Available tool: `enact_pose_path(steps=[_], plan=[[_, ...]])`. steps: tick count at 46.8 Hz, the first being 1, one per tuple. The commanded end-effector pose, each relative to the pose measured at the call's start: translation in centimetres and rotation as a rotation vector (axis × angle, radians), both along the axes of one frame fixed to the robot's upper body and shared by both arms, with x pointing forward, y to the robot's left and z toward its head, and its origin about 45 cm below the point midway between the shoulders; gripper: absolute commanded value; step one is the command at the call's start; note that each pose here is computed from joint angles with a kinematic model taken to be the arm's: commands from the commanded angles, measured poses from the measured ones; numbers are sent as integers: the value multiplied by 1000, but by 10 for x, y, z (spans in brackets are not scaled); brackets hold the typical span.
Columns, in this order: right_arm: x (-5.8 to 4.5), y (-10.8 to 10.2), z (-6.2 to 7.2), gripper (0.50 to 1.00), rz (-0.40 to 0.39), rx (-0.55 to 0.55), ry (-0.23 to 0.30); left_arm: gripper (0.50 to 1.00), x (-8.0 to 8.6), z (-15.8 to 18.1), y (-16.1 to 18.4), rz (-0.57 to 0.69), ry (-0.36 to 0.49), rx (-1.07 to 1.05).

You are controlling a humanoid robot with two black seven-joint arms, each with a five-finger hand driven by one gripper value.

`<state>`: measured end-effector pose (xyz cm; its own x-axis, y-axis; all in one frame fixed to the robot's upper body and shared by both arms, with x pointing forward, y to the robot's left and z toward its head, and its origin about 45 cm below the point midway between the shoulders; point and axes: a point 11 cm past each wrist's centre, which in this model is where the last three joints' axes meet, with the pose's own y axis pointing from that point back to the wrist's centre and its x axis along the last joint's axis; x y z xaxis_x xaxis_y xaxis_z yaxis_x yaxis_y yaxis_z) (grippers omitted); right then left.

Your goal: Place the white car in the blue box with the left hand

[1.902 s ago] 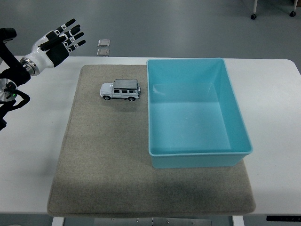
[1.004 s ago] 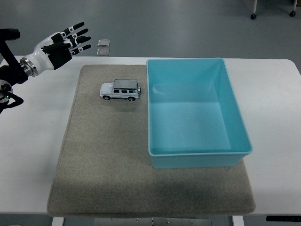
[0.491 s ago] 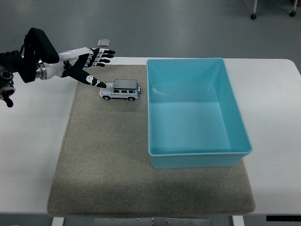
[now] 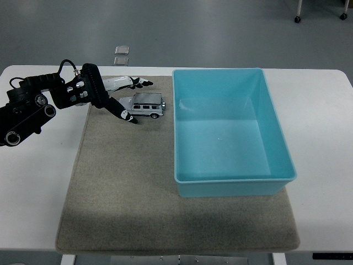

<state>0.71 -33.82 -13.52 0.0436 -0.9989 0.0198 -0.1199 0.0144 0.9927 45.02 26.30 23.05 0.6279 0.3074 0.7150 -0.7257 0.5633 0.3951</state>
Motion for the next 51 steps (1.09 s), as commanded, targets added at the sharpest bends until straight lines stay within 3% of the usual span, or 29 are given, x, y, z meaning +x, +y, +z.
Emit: enact_pose_path(steps=[1,9,19,23,27,37,51], plan=[[0,0,0,936,0,0,0,999,2,1,-1,-2,-37,32],[0,0,0,936,0,0,0,996,3,-2,-9,-25,-92,95],[0,0,0,936,0,0,0,979,2,-5,-17,-51,-101,119],[0,0,0,936,0,0,0,917,2,-6,-16,-56,-108,139],[0,0,0,936,0,0,0,898,2,-8,-16,-60,-109,155],[0,0,0,936,0,0,0,782,4,-13,-17,-52,-99,154],[0,0,0,936,0,0,0,739,6,-10,-16,-35,-127,155]])
